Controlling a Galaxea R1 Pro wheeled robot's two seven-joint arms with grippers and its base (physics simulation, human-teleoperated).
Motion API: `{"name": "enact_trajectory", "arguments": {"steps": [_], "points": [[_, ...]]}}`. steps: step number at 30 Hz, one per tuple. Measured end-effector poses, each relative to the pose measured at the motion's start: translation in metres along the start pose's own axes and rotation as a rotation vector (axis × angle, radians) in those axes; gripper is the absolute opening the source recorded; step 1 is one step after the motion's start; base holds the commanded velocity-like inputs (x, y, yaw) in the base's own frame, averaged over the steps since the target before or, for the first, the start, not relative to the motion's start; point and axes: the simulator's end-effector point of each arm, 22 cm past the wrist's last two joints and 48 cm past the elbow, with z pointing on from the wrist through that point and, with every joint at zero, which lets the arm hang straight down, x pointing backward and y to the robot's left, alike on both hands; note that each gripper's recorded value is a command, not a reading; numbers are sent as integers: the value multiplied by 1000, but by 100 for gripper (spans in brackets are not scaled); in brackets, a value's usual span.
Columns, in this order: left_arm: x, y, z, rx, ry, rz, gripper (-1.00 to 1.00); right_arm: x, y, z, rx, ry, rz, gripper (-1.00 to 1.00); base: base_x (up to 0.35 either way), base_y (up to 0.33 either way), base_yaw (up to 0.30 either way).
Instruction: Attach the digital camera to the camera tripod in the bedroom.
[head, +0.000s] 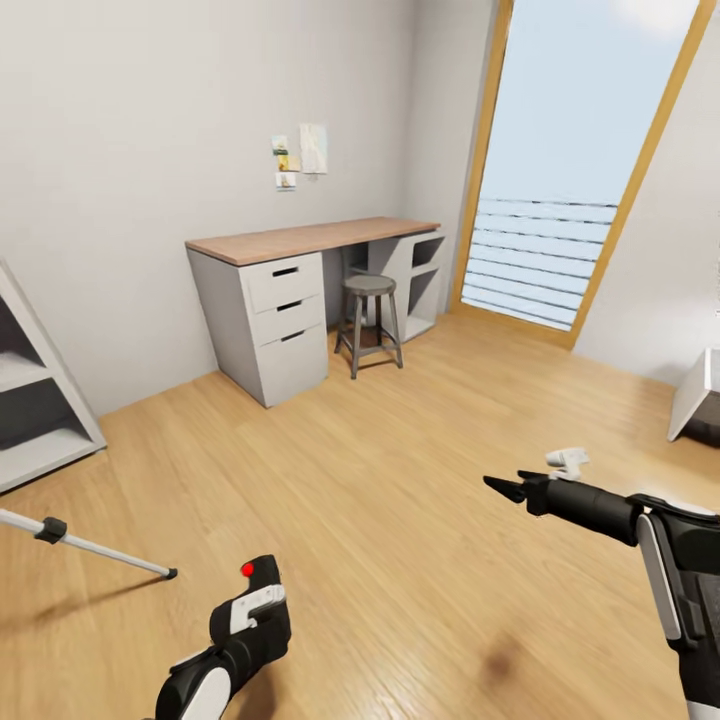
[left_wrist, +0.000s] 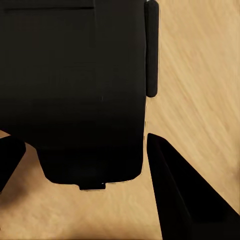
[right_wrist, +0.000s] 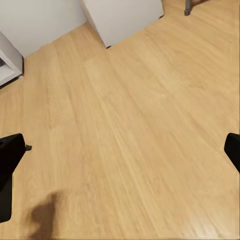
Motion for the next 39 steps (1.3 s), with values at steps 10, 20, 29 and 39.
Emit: {"name": "enact_trajectory", "arguments": {"steps": [10, 20, 29, 39], "points": [[-1, 28, -5, -109, -47, -37, -100, -9, -2, -1, 100, -5, -58, 100, 0, 0, 0], [-20, 33, -13, -121, -131, -67, -100, -25, 8, -14, 98, -33, -67, 100, 0, 0, 0], [-11, 36, -12, -124, -125, -78, -100, -21, 9, -14, 96, -9, -40, 100, 1, -8, 118], [-8, 41, -12, -137, -122, -73, -100, -19, 10, -14, 95, -1, -33, 100, 109, -236, 265]]}}
